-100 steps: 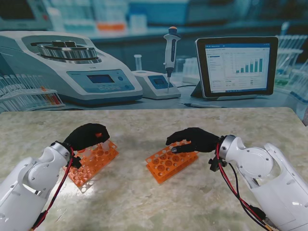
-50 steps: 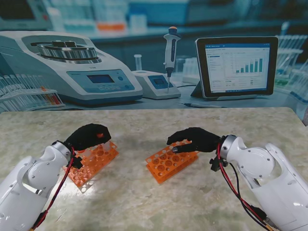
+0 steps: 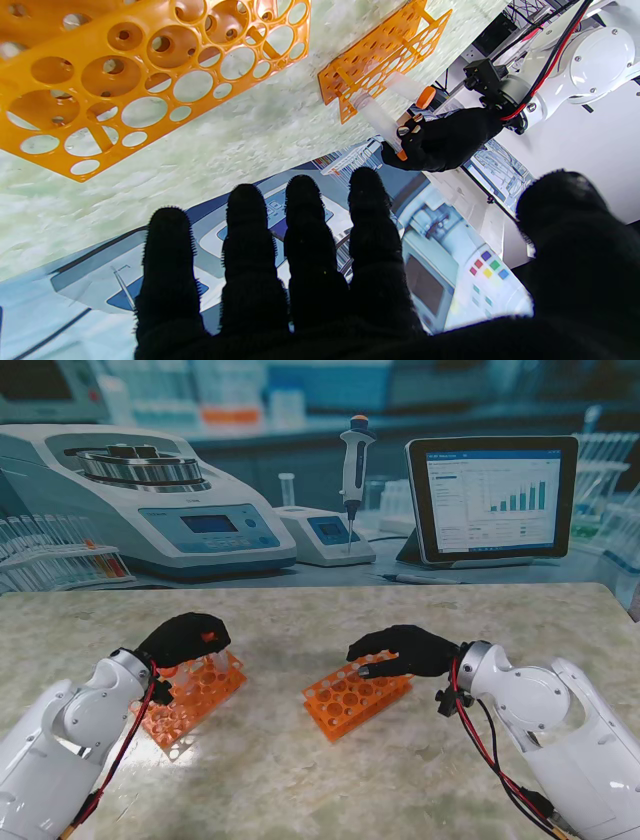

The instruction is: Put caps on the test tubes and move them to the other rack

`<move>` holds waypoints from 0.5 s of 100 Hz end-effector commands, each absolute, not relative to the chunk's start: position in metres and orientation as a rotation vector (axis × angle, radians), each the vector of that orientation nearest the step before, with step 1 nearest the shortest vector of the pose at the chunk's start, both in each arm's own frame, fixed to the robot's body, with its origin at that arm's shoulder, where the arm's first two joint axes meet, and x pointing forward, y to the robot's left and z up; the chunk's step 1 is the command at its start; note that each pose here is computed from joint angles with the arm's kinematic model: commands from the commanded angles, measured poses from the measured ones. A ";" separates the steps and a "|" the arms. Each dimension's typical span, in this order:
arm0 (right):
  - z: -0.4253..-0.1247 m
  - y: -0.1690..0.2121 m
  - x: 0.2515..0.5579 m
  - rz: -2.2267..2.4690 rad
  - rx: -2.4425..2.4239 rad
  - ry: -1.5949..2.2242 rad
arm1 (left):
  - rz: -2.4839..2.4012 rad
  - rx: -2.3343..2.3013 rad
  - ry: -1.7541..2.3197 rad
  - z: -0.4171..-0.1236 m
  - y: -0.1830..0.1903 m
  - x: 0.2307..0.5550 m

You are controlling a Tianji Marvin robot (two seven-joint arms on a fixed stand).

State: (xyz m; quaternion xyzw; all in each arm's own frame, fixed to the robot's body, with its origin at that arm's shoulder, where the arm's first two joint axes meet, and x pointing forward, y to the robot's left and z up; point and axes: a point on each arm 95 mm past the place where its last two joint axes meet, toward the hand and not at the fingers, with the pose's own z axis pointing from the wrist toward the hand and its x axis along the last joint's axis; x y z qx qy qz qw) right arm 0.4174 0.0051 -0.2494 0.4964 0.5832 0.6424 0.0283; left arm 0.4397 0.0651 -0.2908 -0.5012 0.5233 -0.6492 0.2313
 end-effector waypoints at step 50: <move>-0.252 0.006 0.415 1.977 1.540 1.807 | -1.743 -1.439 1.455 -0.307 0.068 0.435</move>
